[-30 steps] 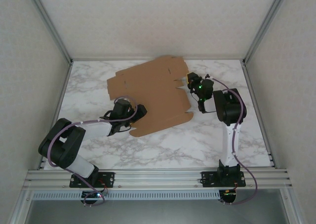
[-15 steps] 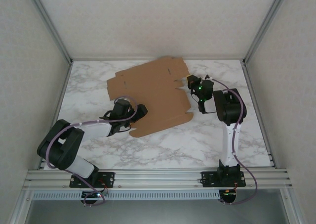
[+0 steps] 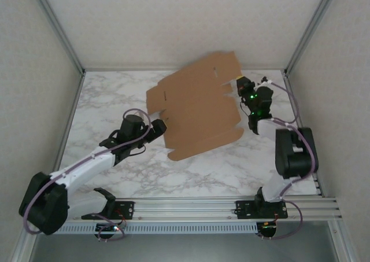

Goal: Fold the paper box

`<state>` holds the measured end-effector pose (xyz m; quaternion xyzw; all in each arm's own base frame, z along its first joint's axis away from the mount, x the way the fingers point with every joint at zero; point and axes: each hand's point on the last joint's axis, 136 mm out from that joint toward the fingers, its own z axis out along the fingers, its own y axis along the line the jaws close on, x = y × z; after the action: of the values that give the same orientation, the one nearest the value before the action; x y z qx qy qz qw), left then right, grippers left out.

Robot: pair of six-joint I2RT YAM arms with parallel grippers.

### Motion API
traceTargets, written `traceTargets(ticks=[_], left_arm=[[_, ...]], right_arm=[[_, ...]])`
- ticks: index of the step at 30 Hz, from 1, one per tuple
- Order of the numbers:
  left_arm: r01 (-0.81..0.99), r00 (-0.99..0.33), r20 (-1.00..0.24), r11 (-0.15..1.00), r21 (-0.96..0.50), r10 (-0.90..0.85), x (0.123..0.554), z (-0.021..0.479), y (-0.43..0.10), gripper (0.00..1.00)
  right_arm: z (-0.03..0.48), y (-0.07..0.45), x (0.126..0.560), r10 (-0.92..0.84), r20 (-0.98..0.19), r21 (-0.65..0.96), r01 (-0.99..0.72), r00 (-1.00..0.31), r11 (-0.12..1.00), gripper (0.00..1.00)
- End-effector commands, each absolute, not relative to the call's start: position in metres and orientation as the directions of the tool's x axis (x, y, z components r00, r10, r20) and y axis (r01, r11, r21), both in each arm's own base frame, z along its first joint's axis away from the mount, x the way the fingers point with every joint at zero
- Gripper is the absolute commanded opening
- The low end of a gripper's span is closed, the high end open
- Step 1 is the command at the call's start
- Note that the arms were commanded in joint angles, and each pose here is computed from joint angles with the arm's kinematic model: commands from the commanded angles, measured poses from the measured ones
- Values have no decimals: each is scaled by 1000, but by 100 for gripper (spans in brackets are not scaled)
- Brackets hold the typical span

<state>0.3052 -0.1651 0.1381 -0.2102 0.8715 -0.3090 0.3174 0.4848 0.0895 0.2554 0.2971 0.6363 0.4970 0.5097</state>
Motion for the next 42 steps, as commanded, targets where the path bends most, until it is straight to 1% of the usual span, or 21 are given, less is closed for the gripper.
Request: traceTargets(ticks=[1, 5, 7, 10, 13, 15, 17, 19, 23, 27, 28, 29, 30, 31, 32, 33, 34, 35, 38, 40, 42], left_arm=[[-178, -652, -505, 761, -623, -566, 304, 164, -144, 100], [-178, -583, -571, 777, -604, -577, 306, 188, -124, 100], [-180, -564, -588, 781, -598, -580, 307, 195, -117, 100], [-182, -544, -609, 789, -586, -578, 309, 203, -110, 100], [-175, -532, -623, 795, -581, -573, 309, 209, -108, 100], [-173, -521, -632, 796, -580, -573, 309, 213, -106, 100], [-170, -517, -637, 798, -579, -572, 309, 216, -105, 100], [-172, -507, -644, 800, -575, -573, 308, 219, -102, 100], [-180, -474, -665, 802, -569, -578, 305, 231, -94, 100], [-174, -394, -706, 802, -571, -588, 302, 261, -82, 100], [-170, -375, -716, 803, -572, -589, 302, 270, -79, 100], [-167, -361, -722, 802, -573, -590, 302, 277, -77, 100], [-165, -345, -728, 802, -575, -593, 302, 284, -75, 100], [-162, -334, -732, 802, -575, -593, 302, 290, -74, 100], [-160, -327, -736, 803, -575, -592, 302, 296, -73, 100], [-157, -318, -741, 803, -574, -592, 301, 301, -72, 100], [-157, -307, -745, 804, -574, -592, 301, 307, -71, 100], [-154, -299, -750, 806, -571, -589, 301, 312, -70, 100], [-145, -285, -768, 818, -557, -573, 303, 320, -69, 100], [-137, -302, -770, 825, -549, -563, 307, 317, -73, 100], [-118, -342, -757, 825, -553, -557, 314, 307, -84, 100]], right_arm=[[309, 62, 462, 843, -489, 872, -123, -224, 474, 0], [402, 43, 425, 698, -703, 711, -112, -138, 694, 0], [443, 38, 408, 620, -777, 629, -109, -108, 770, 0], [491, 39, 388, 524, -846, 532, -128, -97, 837, 0], [510, 62, 378, 411, -897, 436, -175, -163, 883, 0], [505, 93, 377, 292, -931, 339, -223, -218, 914, 0], [486, 123, 376, 151, -949, 221, -244, -277, 944, 0], [452, 152, 379, 27, -938, 118, -245, -344, 962, 0], [372, 206, 379, -138, -892, -40, -230, -429, 972, 0], [276, 302, 357, -298, -838, -126, -369, -457, 921, 0], [253, 327, 350, -336, -816, -135, -411, -470, 901, 10], [235, 347, 346, -363, -797, -140, -438, -482, 888, 25], [220, 368, 339, -389, -780, -136, -473, -491, 870, 45], [213, 387, 332, -404, -774, -119, -515, -488, 849, 58], [214, 399, 326, -400, -779, -89, -547, -483, 832, 66], [219, 407, 321, -369, -793, -32, -573, -484, 819, 71], [228, 409, 319, -326, -809, 30, -588, -490, 809, 76], [237, 408, 320, -277, -820, 94, -595, -501, 798, 77], [262, 379, 332, -101, -807, 313, -567, -582, 762, 76], [252, 341, 352, -13, -747, 400, -465, -664, 790, 74], [228, 295, 372, 34, -688, 387, -327, -725, 862, 68]])
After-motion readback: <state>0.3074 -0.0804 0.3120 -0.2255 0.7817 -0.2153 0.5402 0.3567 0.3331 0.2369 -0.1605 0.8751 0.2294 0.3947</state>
